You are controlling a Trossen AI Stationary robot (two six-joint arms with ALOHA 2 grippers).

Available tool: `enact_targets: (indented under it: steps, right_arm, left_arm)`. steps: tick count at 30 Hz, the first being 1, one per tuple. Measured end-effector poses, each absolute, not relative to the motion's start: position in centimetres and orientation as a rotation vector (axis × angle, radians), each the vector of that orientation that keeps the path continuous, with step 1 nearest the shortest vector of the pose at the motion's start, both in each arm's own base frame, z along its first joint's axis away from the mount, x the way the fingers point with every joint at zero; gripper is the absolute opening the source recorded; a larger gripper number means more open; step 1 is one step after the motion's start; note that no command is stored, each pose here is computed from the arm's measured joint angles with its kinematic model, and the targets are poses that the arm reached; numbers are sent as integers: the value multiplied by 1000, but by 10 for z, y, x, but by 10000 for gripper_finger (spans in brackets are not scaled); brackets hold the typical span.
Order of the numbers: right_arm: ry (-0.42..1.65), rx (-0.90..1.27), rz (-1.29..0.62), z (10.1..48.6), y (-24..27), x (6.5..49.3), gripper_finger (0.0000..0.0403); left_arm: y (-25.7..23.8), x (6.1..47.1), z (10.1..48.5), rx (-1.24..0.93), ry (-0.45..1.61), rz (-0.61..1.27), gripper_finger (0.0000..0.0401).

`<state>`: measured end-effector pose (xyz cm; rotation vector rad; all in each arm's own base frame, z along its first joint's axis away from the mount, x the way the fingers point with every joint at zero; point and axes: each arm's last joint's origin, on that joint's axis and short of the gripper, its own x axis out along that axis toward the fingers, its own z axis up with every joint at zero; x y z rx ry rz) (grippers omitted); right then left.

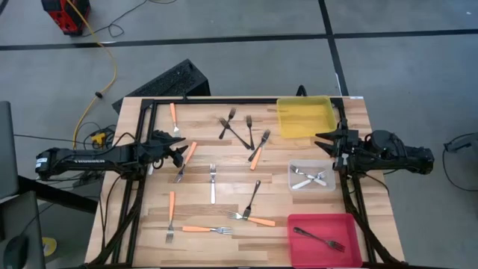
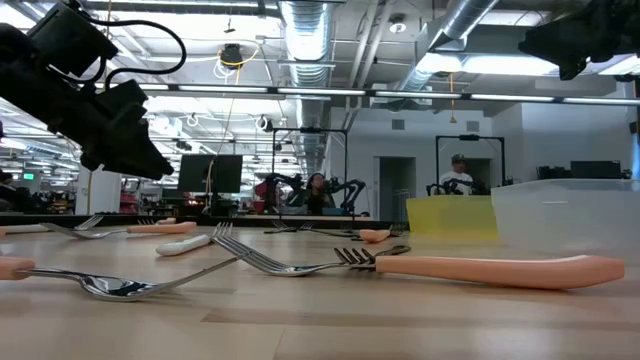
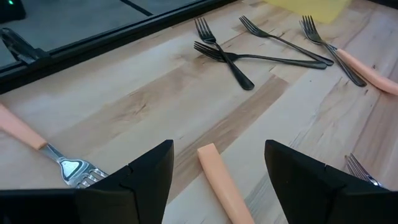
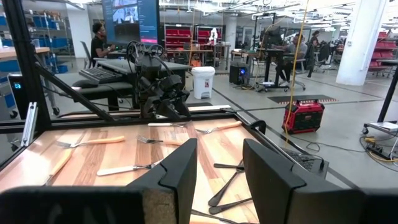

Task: Sort silverware by color (type)
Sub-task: Put the orange fork into the yellow bin

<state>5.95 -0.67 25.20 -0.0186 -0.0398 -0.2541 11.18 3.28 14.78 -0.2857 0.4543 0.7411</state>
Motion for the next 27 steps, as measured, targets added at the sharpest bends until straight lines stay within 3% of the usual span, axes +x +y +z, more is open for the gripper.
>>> enact_targets:
  steps: [27]
  right_arm:
    - [-39, -19, -254, 252, -7, 59, 155]
  left_arm:
    - [32, 110, 145, -331, 465, 759, 243]
